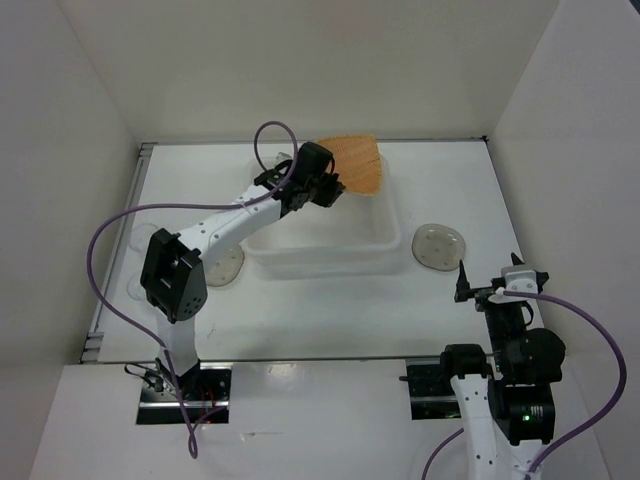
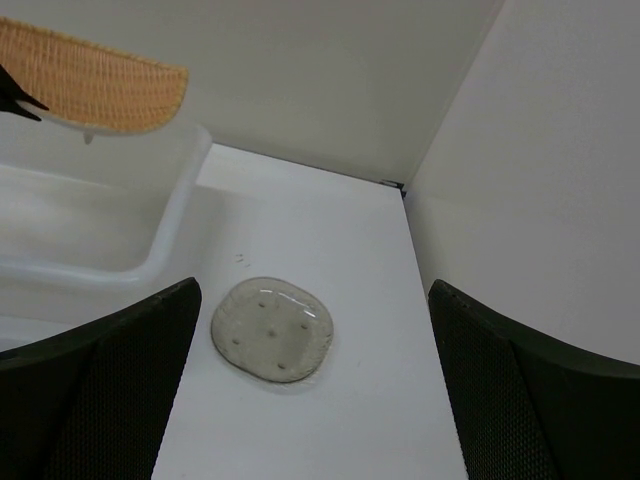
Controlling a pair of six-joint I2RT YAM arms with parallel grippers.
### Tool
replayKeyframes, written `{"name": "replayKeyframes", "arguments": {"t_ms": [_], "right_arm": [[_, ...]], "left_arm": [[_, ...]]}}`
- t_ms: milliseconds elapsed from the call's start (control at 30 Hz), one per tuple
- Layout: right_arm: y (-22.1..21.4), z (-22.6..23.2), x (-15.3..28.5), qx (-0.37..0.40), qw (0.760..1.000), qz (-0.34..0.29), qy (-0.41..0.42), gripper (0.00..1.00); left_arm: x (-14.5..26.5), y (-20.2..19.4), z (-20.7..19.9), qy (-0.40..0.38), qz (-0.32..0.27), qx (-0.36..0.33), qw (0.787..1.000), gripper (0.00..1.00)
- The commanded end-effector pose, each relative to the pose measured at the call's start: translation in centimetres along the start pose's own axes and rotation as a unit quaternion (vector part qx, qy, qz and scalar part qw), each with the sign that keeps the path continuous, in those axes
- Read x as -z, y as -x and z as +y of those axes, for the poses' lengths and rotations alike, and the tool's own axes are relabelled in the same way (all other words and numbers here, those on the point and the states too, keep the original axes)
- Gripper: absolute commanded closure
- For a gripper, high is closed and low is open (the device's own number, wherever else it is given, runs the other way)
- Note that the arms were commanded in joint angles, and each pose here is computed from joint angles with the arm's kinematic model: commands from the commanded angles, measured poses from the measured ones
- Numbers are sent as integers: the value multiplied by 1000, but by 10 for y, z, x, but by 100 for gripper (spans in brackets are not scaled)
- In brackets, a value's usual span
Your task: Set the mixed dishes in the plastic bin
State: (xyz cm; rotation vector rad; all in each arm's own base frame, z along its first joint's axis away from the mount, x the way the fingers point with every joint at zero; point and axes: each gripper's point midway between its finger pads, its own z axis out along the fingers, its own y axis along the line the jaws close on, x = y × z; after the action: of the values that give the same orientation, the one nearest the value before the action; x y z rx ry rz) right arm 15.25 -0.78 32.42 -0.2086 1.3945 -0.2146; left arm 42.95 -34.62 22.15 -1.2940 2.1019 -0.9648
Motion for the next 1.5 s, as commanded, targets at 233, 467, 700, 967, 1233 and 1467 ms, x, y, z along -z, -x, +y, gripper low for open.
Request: {"name": "replayKeyframes", "arguments": {"t_ms": [233,467,700,967,1233,1467], "right_arm": [[18,-16,2,7,998,-53,-45,1],[17,-16,-2,7,998,-47,-43,1],[5,-14,-12,7,999,-20,-40,1],[4,-11,-14,7,999,-18,-30,1],[4,-11,-14,7,999,-18,-30,1],[4,-11,-14,7,999,-18,-30,1]], "left_arm": [[-27,-18,36,35,-11,94,995,100],[-29,-37,78,71,22,110,991,100],[-65,-37,91,84,26,102,991,100],[-86,-54,103,94,62,81,990,75],[-68,-41,84,83,45,23,995,17],[0,21,-17,-14,-65,-166,984,0]]}}
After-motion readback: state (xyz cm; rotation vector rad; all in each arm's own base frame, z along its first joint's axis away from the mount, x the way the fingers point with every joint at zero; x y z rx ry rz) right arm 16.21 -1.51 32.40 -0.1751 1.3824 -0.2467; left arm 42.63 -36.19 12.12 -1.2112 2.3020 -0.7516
